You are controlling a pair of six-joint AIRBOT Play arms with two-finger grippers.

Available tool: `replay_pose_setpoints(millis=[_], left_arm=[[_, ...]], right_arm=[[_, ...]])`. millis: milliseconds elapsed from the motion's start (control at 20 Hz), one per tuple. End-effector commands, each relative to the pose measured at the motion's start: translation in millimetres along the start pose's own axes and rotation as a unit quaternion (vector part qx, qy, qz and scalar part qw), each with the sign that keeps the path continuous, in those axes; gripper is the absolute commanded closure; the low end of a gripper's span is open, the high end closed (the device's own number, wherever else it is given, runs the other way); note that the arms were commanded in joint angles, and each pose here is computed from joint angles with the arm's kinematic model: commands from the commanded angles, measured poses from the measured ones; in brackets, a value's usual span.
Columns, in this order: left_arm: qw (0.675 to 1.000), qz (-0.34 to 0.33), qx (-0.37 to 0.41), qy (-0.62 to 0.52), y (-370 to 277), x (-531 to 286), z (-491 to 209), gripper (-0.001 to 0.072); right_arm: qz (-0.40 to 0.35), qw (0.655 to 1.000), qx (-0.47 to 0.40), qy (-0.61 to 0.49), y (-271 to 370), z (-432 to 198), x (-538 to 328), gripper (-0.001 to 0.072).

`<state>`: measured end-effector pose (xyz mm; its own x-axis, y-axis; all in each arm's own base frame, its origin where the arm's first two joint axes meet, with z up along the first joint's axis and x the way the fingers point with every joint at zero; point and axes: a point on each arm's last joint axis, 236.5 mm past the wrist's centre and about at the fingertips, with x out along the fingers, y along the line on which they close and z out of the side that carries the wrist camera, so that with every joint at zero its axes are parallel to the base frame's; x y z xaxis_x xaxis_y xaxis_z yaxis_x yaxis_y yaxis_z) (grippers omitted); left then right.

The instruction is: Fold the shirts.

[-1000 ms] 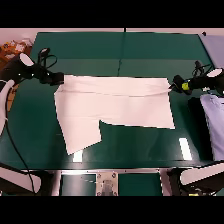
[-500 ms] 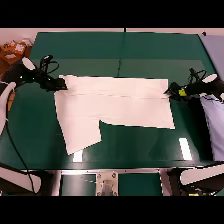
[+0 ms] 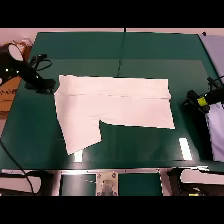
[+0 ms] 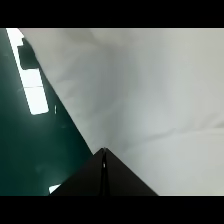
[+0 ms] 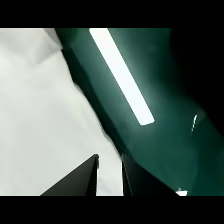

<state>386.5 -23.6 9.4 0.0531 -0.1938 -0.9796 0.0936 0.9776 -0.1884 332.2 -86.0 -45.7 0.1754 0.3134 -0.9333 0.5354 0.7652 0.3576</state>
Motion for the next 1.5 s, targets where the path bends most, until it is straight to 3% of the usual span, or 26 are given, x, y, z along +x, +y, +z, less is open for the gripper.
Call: replay_pose_setpoints(millis=[0,150,200,250,300,350,450,500,850,950,1050,1100,1150,1200,1250,1450], left_arm=[[0.999,0.005,-0.037,0.014,-6.2,-0.5,-63.0,0.0685],[0.995,0.008,-0.097,-0.006,-9.5,13.9,-111.5,0.0683],[0.993,0.008,-0.114,-0.009,-10.0,20.1,-122.8,0.0640],[0.992,0.005,-0.124,-0.007,-11.3,28.6,-133.1,0.0297],[0.990,-0.005,-0.141,-0.001,-15.1,39.7,-142.4,0.0066],[0.988,-0.017,-0.151,0.010,-19.7,51.3,-150.4,0.0064],[0.982,-0.056,-0.178,0.015,-34.9,75.7,-160.6,0.0063],[0.978,-0.080,-0.193,0.009,-43.7,86.5,-161.7,0.0063],[0.957,-0.118,-0.258,-0.057,-47.8,123.1,-152.8,0.0078],[0.951,-0.160,-0.251,-0.086,-63.2,115.6,-135.0,0.0312],[0.944,-0.208,-0.237,-0.098,-83.5,106.1,-125.6,0.0366],[0.945,-0.220,-0.222,-0.093,-90.1,103.9,-127.7,0.0684],[0.948,-0.224,-0.209,-0.087,-93.4,103.6,-131.4,0.0684],[0.951,-0.223,-0.200,-0.077,-94.4,103.8,-136.1,0.0685],[0.956,-0.218,-0.184,-0.064,-94.9,102.6,-141.8,0.0685],[0.977,-0.177,-0.119,0.019,-87.5,87.0,-173.5,0.0686]], right_arm=[[-0.005,1.000,0.017,-0.021,-11.1,-52.0,-2.6,0.0519],[0.005,0.999,0.042,-0.023,-15.0,-100.2,8.5,0.0515],[0.014,0.999,0.049,-0.014,-13.9,-112.3,15.0,0.0515],[0.026,0.998,0.060,0.000,-11.6,-122.9,22.9,0.0515],[0.035,0.997,0.072,0.011,-10.2,-130.4,30.6,0.0515],[0.048,0.995,0.086,0.015,-7.1,-134.0,38.1,0.0508],[0.074,0.990,0.118,-0.008,-2.1,-125.9,50.7,0.0338],[0.084,0.987,0.135,-0.024,-0.9,-119.0,56.1,0.0303],[0.150,0.968,0.197,-0.051,17.4,-88.0,80.0,0.0301],[0.151,0.968,0.195,-0.053,22.3,-85.1,88.9,0.0303],[0.147,0.968,0.194,-0.063,24.6,-79.8,93.2,0.0311],[0.146,0.968,0.192,-0.070,25.0,-76.3,92.4,0.0347],[0.147,0.969,0.187,-0.073,25.8,-73.8,90.8,0.0469],[0.147,0.972,0.168,-0.077,27.3,-72.2,89.0,0.0655],[0.149,0.975,0.148,-0.073,29.7,-74.3,88.1,0.0691],[0.132,0.987,0.089,-0.016,29.6,-102.3,87.5,0.0691]])
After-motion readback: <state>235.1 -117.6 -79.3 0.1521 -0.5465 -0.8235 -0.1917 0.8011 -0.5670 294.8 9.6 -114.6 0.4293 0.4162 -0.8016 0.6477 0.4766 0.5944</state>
